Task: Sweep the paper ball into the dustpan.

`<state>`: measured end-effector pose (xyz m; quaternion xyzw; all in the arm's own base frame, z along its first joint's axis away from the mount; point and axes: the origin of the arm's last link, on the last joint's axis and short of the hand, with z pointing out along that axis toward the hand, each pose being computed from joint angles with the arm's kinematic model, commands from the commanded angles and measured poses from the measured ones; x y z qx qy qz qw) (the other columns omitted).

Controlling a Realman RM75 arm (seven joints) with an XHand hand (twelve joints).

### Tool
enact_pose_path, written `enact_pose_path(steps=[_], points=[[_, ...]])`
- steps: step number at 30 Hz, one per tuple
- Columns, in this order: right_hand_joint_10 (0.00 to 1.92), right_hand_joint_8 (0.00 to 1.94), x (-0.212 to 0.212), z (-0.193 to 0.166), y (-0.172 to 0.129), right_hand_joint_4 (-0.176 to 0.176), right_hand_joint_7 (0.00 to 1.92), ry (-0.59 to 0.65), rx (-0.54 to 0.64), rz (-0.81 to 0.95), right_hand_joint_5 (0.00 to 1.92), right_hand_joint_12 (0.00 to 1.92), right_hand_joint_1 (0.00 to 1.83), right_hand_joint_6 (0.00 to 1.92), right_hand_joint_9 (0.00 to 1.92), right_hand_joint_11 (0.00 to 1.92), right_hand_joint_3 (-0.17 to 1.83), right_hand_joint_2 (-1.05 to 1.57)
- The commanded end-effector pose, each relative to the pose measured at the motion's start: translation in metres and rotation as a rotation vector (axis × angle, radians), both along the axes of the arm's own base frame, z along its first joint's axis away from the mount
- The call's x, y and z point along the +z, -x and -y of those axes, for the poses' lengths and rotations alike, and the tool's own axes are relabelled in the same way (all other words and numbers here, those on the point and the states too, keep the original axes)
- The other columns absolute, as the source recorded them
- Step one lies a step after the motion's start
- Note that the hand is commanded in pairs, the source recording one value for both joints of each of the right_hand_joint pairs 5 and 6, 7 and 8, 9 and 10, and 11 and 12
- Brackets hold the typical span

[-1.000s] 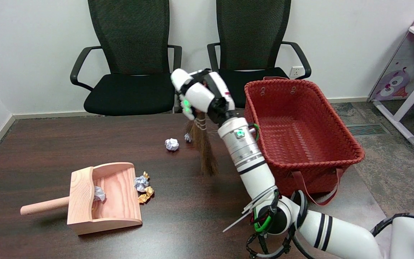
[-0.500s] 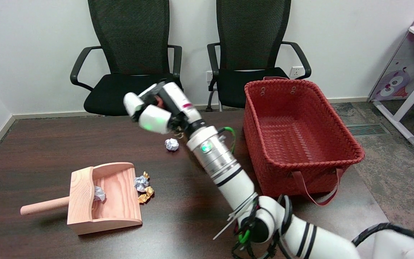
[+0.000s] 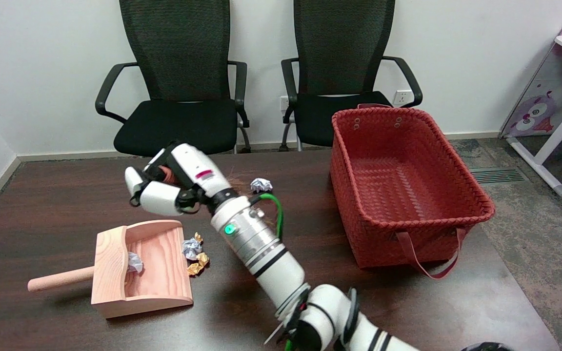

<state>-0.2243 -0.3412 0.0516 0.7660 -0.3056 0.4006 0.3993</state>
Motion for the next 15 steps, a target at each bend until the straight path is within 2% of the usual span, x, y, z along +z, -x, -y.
enact_pose_path(steps=[1,15], points=[[1.92,1.92,-0.065,0.007,0.037,0.112,1.92,-0.009,-0.128,-0.046,1.92,1.92,0.94,1.92,1.92,1.92,1.83,1.57],[1.92,1.92,-0.072,0.017,0.049,0.120,1.92,0.008,-0.216,0.058,1.92,1.92,0.93,1.92,1.92,1.92,1.83,1.57]])
